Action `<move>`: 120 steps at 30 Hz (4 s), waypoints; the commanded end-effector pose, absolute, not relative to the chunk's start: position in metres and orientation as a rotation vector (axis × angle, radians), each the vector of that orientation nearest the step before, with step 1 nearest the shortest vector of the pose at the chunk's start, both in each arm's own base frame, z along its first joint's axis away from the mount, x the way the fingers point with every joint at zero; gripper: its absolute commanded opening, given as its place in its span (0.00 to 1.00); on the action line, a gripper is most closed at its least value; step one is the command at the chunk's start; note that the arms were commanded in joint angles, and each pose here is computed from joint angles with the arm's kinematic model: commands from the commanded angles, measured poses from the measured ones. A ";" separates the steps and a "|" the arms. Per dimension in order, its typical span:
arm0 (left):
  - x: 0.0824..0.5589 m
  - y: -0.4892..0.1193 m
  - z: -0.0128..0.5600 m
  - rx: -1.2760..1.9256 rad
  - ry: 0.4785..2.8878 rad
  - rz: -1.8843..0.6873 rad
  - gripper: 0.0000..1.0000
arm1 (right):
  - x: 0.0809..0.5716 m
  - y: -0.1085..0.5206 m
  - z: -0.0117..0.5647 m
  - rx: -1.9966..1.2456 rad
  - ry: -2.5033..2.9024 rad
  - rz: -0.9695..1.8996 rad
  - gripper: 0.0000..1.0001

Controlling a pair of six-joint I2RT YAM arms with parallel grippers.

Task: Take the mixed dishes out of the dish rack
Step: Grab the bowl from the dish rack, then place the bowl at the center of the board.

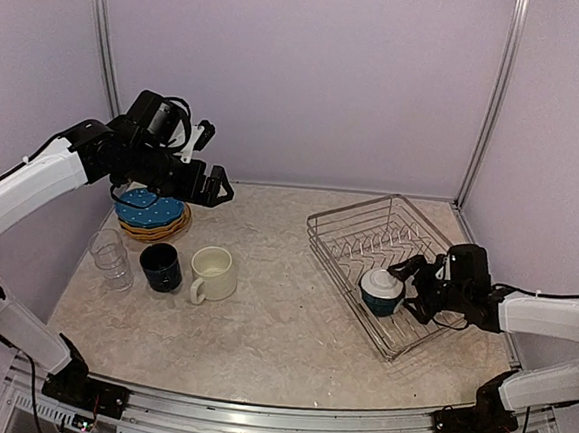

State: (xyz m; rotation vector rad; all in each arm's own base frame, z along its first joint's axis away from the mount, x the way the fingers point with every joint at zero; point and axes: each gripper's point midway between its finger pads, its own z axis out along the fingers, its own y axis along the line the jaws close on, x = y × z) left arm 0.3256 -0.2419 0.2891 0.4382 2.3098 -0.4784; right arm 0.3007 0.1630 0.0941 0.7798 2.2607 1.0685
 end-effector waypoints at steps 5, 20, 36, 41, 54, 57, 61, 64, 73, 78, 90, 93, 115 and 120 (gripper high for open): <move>0.330 -0.244 0.279 0.435 2.335 -0.504 0.99 | 0.309 0.171 0.135 0.635 2.122 1.185 0.99; 0.331 -0.248 0.272 0.435 2.363 -0.525 0.99 | 0.271 0.172 0.081 0.733 2.522 1.009 1.00; 0.329 -0.247 0.276 0.430 2.354 -0.536 0.99 | 0.284 0.188 0.064 0.777 2.458 1.136 1.00; 0.329 -0.247 0.278 0.429 2.351 -0.538 0.99 | 0.291 0.194 0.079 0.700 2.356 1.225 1.00; 0.328 -0.250 0.275 0.433 2.361 -0.555 0.99 | 0.291 0.191 0.140 0.568 2.069 1.373 0.97; 0.328 -0.250 0.275 0.433 2.362 -0.556 0.99 | 0.292 0.198 0.143 0.541 2.066 1.413 0.95; 0.329 -0.250 0.275 0.430 2.363 -0.552 0.99 | 0.293 0.206 0.152 0.500 2.042 1.467 0.92; 0.329 -0.249 0.275 0.430 2.363 -0.550 0.99 | 0.292 0.211 0.153 0.498 2.056 1.494 0.88; 0.329 -0.250 0.275 0.430 2.363 -0.554 0.99 | 0.290 0.221 0.148 0.487 2.089 1.547 0.70; 0.328 -0.250 0.274 0.430 2.365 -0.554 0.99 | 0.294 0.229 0.145 0.501 2.091 1.588 0.65; 0.328 -0.249 0.276 0.427 2.361 -0.553 0.99 | 0.303 0.235 0.147 0.514 2.057 1.628 0.27; 0.328 -0.249 0.276 0.426 2.360 -0.557 0.99 | 0.304 0.235 0.148 0.517 2.054 1.628 0.12; 0.333 -0.234 0.294 0.322 2.287 -0.596 0.99 | 0.325 0.237 0.221 -0.083 2.138 0.986 0.00; 0.336 -0.207 0.323 0.197 2.161 -0.618 0.99 | 0.328 0.262 0.250 -0.381 2.122 0.709 0.00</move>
